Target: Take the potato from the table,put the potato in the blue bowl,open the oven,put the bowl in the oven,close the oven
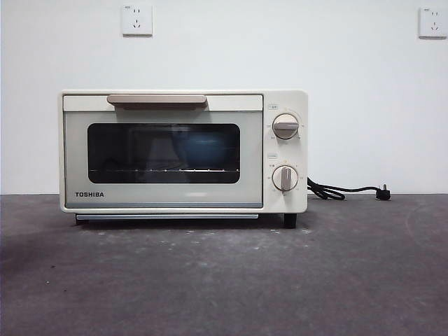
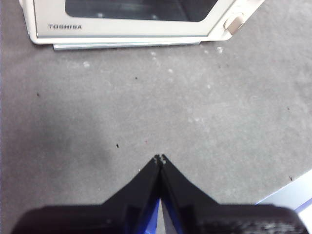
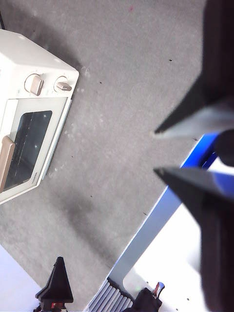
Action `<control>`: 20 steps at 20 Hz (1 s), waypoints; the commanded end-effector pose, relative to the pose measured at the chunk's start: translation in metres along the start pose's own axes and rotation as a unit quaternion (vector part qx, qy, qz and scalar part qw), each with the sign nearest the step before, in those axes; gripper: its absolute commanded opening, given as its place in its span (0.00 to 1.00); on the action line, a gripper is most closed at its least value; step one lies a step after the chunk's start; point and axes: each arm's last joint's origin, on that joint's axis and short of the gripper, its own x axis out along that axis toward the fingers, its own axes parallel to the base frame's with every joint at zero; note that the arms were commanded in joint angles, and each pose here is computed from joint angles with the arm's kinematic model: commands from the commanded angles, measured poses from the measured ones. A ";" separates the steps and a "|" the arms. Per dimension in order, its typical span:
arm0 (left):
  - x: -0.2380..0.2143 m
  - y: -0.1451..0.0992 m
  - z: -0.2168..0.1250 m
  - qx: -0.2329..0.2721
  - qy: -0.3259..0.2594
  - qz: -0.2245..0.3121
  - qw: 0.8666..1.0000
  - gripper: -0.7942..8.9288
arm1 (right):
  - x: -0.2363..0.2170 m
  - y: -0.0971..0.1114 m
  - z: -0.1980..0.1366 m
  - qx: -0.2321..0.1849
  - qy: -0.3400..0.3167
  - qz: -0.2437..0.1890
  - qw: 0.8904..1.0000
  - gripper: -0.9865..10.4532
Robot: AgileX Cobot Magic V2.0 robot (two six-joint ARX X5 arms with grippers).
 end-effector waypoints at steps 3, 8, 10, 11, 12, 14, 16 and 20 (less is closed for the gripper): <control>-0.002 -0.001 0.002 0.015 -0.009 -0.001 1.000 0.07 | 0.000 0.000 -0.002 -0.008 0.007 -0.002 1.000 0.08; -0.002 -0.001 0.003 0.016 -0.011 -0.001 1.000 0.08 | 0.000 0.000 -0.001 -0.007 0.007 -0.001 1.000 0.09; -0.002 -0.001 0.003 0.015 -0.011 -0.001 1.000 0.08 | 0.000 0.000 -0.001 -0.004 0.007 -0.001 1.000 0.09; -0.002 -0.001 0.003 0.015 -0.011 -0.001 1.000 0.08 | 0.000 0.000 -0.001 -0.004 0.007 -0.001 1.000 0.09; -0.002 -0.001 0.003 0.015 -0.011 -0.001 1.000 0.08 | 0.000 0.000 -0.001 -0.004 0.007 -0.001 1.000 0.09; -0.002 -0.001 0.003 0.015 -0.011 -0.001 1.000 0.08 | 0.000 0.000 -0.001 -0.004 0.007 -0.001 1.000 0.09; -0.002 -0.001 0.003 0.015 -0.011 -0.001 1.000 0.08 | 0.000 0.000 -0.001 -0.004 0.007 -0.002 1.000 0.09; -0.002 -0.001 0.003 0.015 -0.011 -0.002 1.000 0.08 | 0.000 0.000 -0.001 -0.004 0.007 -0.001 1.000 0.09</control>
